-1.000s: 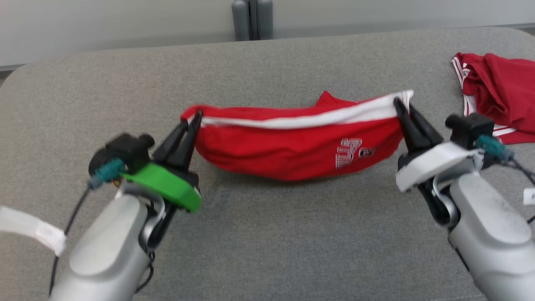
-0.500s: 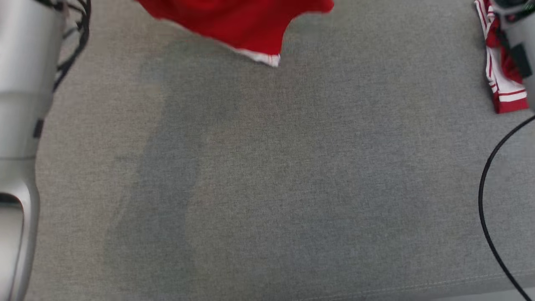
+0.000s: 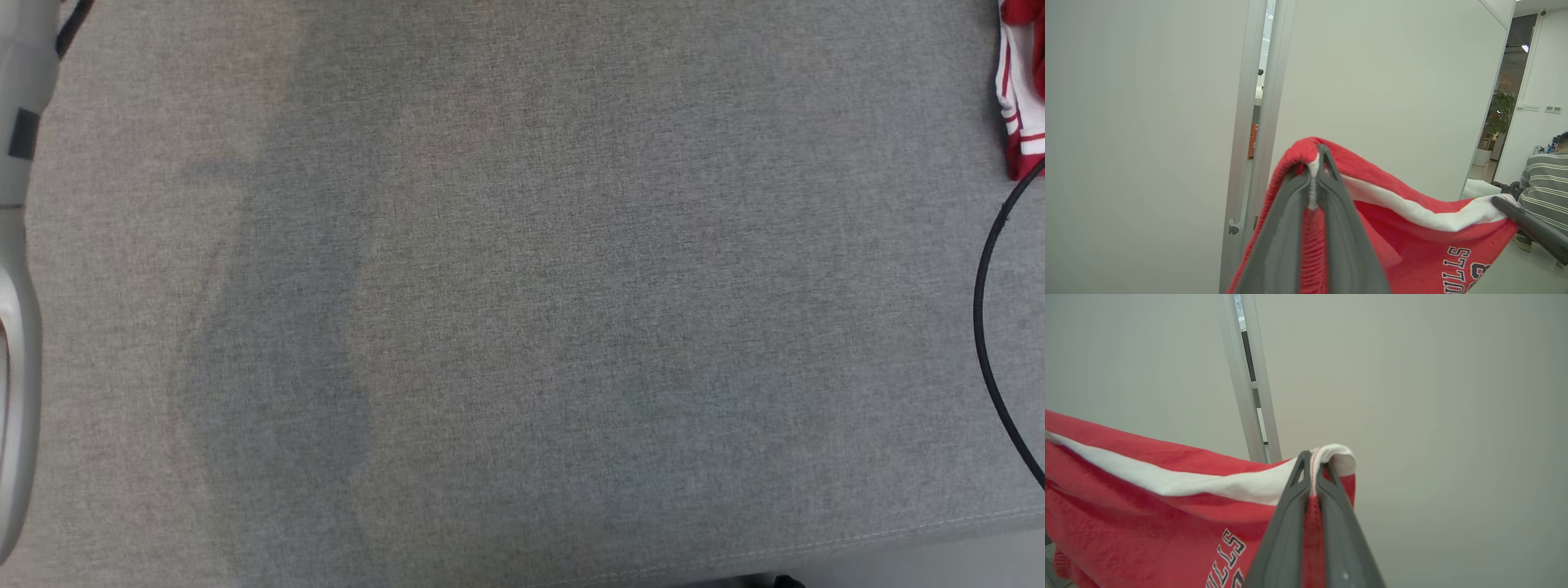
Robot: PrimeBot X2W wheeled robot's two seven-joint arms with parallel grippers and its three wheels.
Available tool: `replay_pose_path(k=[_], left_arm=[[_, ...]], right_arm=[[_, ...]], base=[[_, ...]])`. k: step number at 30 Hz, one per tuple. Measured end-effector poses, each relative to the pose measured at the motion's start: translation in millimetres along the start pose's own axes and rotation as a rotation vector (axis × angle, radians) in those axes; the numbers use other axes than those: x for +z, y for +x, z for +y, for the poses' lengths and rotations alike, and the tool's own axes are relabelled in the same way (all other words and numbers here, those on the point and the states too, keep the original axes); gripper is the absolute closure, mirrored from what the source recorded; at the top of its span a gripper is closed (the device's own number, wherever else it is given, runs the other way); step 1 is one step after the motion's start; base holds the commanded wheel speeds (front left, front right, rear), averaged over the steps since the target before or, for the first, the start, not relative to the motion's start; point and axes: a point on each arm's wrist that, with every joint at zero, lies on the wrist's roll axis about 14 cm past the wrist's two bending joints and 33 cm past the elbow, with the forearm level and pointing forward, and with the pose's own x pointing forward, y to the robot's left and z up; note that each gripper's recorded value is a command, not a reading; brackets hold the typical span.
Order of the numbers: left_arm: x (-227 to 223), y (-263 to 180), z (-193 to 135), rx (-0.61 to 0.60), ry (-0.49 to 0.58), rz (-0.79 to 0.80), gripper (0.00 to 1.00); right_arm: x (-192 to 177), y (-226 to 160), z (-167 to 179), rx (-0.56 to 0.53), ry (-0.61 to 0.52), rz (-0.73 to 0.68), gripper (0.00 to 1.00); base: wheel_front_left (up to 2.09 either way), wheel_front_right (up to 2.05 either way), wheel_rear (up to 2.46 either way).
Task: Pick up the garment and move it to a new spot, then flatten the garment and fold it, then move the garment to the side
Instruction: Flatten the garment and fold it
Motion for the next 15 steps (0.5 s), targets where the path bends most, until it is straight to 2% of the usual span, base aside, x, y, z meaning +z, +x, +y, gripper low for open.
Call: replay_pose_path(k=[7, 11, 15], left_arm=[[-55.2, -36.5, -0.2, 0.012, -0.065, 0.089, 1.0], [-92.7, -81.8, 2.8, 0.05, -0.128, 0.166, 1.0], [-106.5, -129.9, 2.2, 0.101, -0.159, 0.184, 1.0]], right_arm=[[-40.5, -36.5, 1.1, 0.027, -0.006, 0.104, 1.0], [-66.4, -77.5, 2.8, 0.037, 0.012, 0.173, 1.0], [-90.2, -126.7, 5.1, 0.029, 0.041, 0.252, 1.0]], base=[[0.0, 0.0, 0.0], [0.0, 0.0, 0.0], [0.0, 0.0, 0.0]])
